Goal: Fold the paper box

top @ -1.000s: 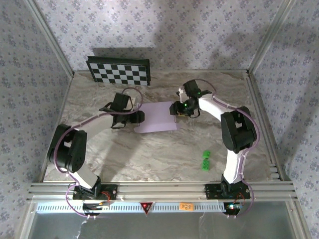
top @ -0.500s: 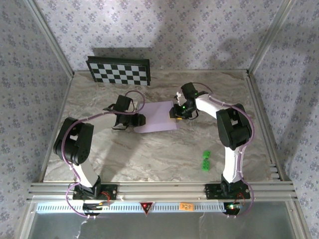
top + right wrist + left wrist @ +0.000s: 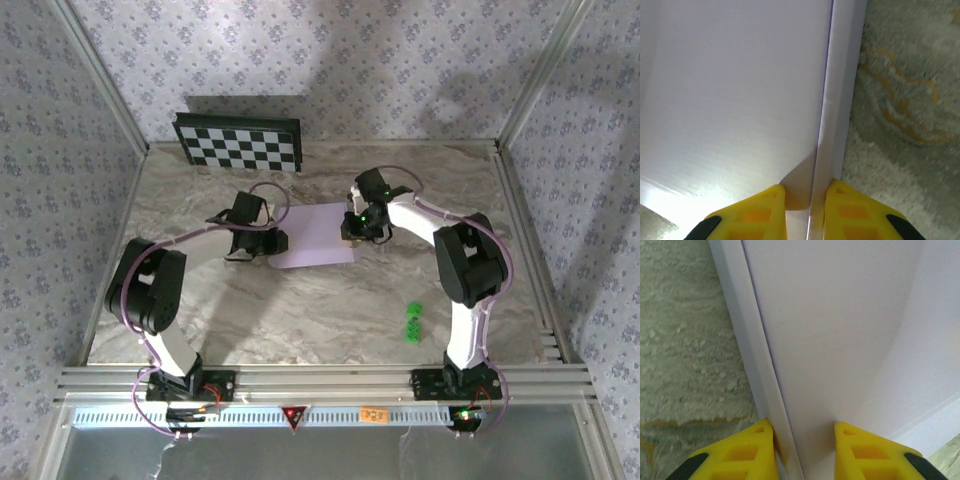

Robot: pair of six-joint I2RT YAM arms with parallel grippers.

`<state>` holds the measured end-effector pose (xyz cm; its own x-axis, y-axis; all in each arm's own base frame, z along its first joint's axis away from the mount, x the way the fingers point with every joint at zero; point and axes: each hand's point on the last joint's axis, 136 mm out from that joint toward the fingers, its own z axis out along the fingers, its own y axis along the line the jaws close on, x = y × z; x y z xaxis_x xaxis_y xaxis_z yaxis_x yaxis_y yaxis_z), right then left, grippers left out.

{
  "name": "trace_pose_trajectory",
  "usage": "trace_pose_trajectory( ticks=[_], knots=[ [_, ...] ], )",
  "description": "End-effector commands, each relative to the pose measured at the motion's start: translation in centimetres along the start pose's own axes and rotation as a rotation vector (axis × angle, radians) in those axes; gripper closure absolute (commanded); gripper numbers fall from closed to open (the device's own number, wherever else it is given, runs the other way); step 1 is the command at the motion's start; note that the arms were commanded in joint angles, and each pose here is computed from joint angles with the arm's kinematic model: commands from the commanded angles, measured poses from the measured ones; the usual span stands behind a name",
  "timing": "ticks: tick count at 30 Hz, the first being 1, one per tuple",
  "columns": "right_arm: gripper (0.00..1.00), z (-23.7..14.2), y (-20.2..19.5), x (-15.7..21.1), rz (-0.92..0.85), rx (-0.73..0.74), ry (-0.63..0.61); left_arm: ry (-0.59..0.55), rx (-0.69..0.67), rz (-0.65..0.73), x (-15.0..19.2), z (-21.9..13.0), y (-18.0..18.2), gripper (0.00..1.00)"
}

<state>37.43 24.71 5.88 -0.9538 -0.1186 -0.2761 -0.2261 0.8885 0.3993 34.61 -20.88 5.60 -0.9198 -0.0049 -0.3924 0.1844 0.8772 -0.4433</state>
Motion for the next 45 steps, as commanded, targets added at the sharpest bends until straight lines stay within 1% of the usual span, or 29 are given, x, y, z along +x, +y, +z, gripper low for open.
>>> trace_pose_trajectory(
  ticks=[1, 4, 6, 8, 12, 14, 15, 17, 19, 20, 22, 25, 27, 30, 34, 36, 42, 45],
  knots=[
    [0.87, 0.0, 6.0, 3.9, -0.065, -0.132, 0.065, 0.052, 0.129, 0.063, 2.9, -1.2, -4.2, 0.77],
    [0.87, -1.0, 6.8, 5.6, -0.073, -0.121, 0.063, 0.054, 0.138, 0.055, 4.6, -2.6, -4.4, 0.78],
    [0.87, -1.6, 7.3, 6.7, -0.081, -0.117, 0.062, 0.08, 0.141, 0.06, 6.2, -3.4, -4.8, 0.78],
    [0.87, -1.3, 6.8, 9.3, -0.073, -0.093, 0.1, 0.111, 0.16, 0.061, 7.7, -3.8, -5.2, 0.78],
    [0.86, -1.4, 6.5, 12.2, -0.061, -0.064, 0.128, 0.163, 0.154, 0.035, 10.7, -4.3, -4.8, 0.78],
    [0.84, -1.3, 6.7, 12.9, -0.05, -0.071, 0.131, 0.168, 0.15, 0.023, 11.6, -4.7, -4.6, 0.77],
    [0.81, -1.2, 6.6, 13.1, -0.048, -0.072, 0.133, 0.168, 0.145, 0.016, 11.8, -4.9, -4.4, 0.77],
    [0.69, -1.2, 6.3, 13.0, -0.051, -0.053, 0.126, 0.156, 0.11, 0.019, 11.9, -5.2, -3.8, 0.73],
    [0.6, -1.5, 5.8, 12.4, -0.048, -0.032, 0.106, 0.125, 0.069, 0.026, 11.3, -5.6, -3.1, 0.63],
    [0.54, -1.8, 5.4, 11.8, -0.043, -0.02, 0.086, 0.107, 0.052, 0.026, 10.8, -5.9, -2.7, 0.6],
    [0.46, -2.5, 5.1, 10.7, -0.041, -0.013, 0.043, 0.072, 0.046, 0.017, 9.6, -6.6, -2.4, 0.54],
    [0.32, -4.0, 4.4, 8.8, -0.026, -0.002, -0.027, 0.016, 0.046, -0.001, 7.7, -7.6, -1.7, 0.52],
    [0.19, -4.8, 4.1, 7.6, -0.028, -0.014, -0.066, -0.015, 0.053, -0.003, 6.3, -8.1, -1.5, 0.51],
    [0.01, -5.5, 3.6, 6.5, -0.01, -0.034, -0.096, -0.025, 0.071, -0.003, 4.9, -8.1, -1.4, 0.5],
    [0.01, -5.9, 3.1, 4.9, 0.027, -0.096, -0.161, -0.021, 0.074, -0.002, 3.8, -7.5, -0.9, 0.5],
    [0.03, -5.5, 2.7, 4.3, 0.044, -0.112, -0.148, -0.014, 0.083, -0.017, 3.4, -6.9, -0.4, 0.5],
    [0.26, -3.0, 2.1, 3.4, 0.061, -0.099, -0.052, 0.006, 0.099, -0.026, 2.4, -4.9, 0.1, 0.5],
    [0.33, -1.7, 2.3, 2.8, 0.058, -0.109, -0.027, 0.016, 0.104, -0.031, 2.0, -4.2, 0.3, 0.49]
  ],
)
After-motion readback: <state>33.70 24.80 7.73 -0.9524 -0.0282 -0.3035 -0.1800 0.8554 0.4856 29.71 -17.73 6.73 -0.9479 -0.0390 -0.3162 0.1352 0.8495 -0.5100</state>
